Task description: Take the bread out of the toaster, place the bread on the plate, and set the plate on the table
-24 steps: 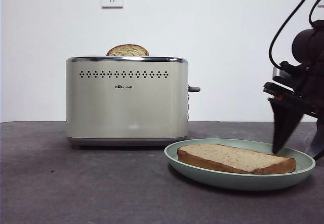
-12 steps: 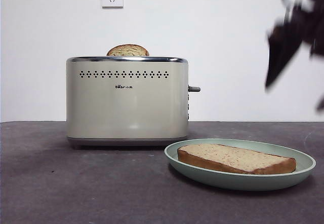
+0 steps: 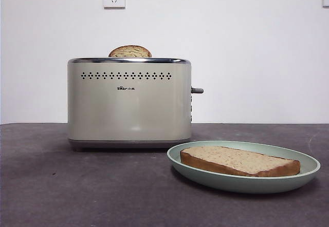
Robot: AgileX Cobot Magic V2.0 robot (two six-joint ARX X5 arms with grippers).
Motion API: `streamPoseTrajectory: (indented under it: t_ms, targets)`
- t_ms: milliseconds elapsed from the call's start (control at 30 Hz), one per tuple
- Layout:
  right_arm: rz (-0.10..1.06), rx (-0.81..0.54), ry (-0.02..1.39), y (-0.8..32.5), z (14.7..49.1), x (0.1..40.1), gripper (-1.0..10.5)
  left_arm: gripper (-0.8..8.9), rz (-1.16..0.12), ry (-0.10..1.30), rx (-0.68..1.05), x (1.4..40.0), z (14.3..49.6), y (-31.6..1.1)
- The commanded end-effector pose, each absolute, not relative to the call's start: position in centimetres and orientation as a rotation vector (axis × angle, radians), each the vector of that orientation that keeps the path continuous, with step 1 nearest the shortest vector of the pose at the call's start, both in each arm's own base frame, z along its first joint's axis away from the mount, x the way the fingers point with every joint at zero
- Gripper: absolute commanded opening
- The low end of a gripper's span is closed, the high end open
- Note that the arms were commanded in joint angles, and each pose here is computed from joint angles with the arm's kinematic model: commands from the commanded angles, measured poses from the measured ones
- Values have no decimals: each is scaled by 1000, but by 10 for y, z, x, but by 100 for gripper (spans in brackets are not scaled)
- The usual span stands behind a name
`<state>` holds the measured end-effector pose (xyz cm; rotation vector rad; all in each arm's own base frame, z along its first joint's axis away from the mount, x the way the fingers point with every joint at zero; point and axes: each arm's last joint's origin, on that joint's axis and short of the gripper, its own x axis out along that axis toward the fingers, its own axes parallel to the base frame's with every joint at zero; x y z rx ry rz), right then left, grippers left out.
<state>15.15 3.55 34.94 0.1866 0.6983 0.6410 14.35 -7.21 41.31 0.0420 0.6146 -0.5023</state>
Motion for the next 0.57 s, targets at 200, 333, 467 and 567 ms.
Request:
streamPoseTrajectory:
  t_ms: [200,333,467,567]
  targets:
    - [643,177,689,34,351,141,-11,-8,-506,605,59,146,410,-74]
    - [641,175,689,34,351,141,2,-8,-507,607,57,146,409,-74]
    - [638,174,689,34,351,141,1,-6,-499,605,59,146,409,-74]
    - [638,174,689,34,351,141,1,-4,-498,605,59,146,409,-73]
